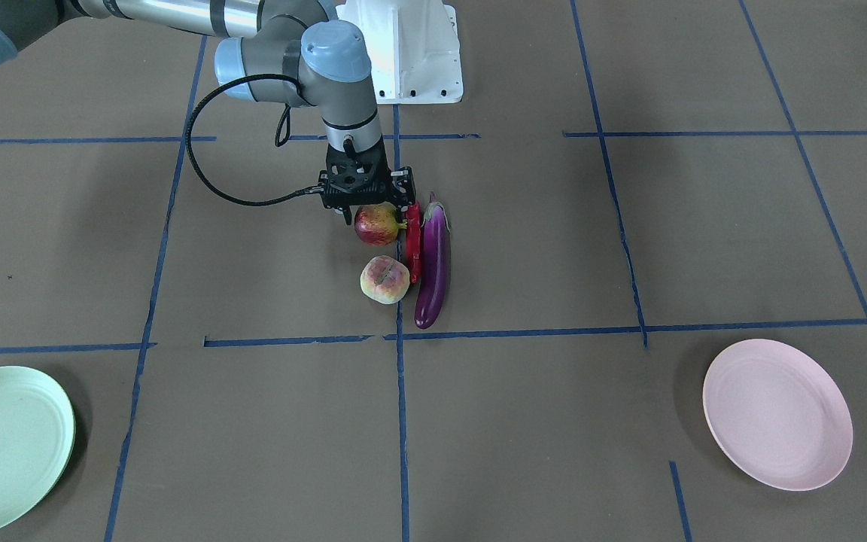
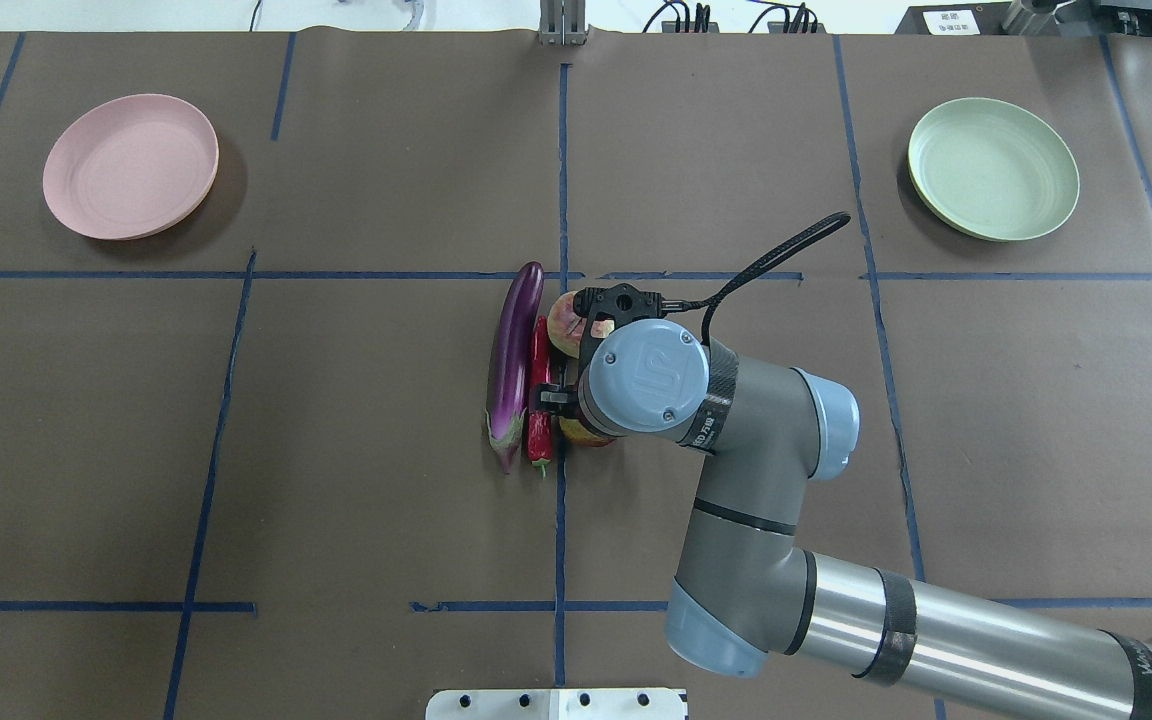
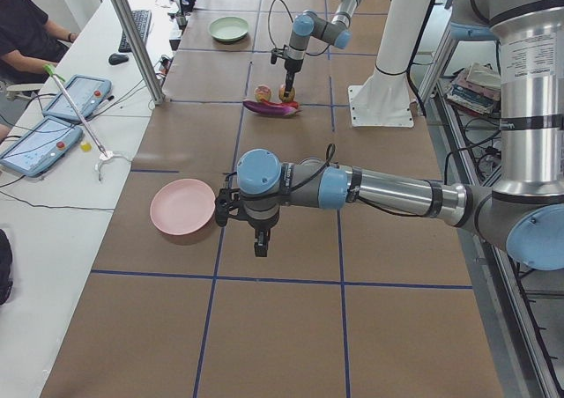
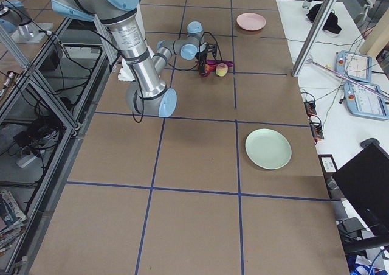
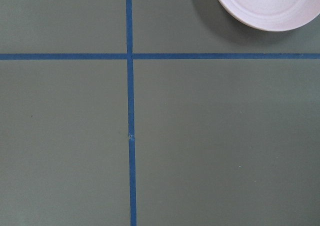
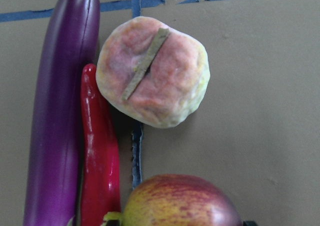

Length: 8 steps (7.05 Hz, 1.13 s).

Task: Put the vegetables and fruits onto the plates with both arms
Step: 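Carry the mango with the right gripper to the green plate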

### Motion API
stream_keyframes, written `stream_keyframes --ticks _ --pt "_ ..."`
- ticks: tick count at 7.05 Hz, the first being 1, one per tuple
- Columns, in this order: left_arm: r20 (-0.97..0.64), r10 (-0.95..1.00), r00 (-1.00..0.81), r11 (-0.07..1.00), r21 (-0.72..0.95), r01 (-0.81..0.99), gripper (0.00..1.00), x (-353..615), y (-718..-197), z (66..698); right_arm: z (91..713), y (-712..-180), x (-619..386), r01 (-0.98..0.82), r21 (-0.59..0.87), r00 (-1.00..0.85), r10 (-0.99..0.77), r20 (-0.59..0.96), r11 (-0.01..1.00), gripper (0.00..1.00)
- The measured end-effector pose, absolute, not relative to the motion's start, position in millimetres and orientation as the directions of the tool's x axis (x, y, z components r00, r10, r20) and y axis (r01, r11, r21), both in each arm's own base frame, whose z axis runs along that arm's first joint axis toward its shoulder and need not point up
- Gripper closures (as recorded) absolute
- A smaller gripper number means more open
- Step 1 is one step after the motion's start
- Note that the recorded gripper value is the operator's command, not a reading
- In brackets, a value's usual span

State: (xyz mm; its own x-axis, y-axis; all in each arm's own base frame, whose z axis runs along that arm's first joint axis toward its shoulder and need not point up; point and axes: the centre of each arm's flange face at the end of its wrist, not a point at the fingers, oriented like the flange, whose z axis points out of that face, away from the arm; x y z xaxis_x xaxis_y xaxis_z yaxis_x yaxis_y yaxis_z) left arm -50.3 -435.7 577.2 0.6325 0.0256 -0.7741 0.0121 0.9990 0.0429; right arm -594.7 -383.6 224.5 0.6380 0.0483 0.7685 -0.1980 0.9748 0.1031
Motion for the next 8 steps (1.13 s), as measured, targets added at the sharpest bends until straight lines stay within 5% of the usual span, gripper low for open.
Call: stream_keyframes --ticks 5,8 --pt "-0.775 0.027 0.632 0.999 0.044 0.011 0.00 -49.9 -436.2 576.6 233.7 -399.9 -461.5 -0.224 0.123 0.695 0.070 0.716 0.967 1.00" --pt "-0.771 0.034 0.636 0.999 0.052 0.010 0.00 -50.3 -440.4 574.4 323.9 -510.4 -344.3 -0.130 0.221 0.824 -0.019 0.567 0.967 1.00"
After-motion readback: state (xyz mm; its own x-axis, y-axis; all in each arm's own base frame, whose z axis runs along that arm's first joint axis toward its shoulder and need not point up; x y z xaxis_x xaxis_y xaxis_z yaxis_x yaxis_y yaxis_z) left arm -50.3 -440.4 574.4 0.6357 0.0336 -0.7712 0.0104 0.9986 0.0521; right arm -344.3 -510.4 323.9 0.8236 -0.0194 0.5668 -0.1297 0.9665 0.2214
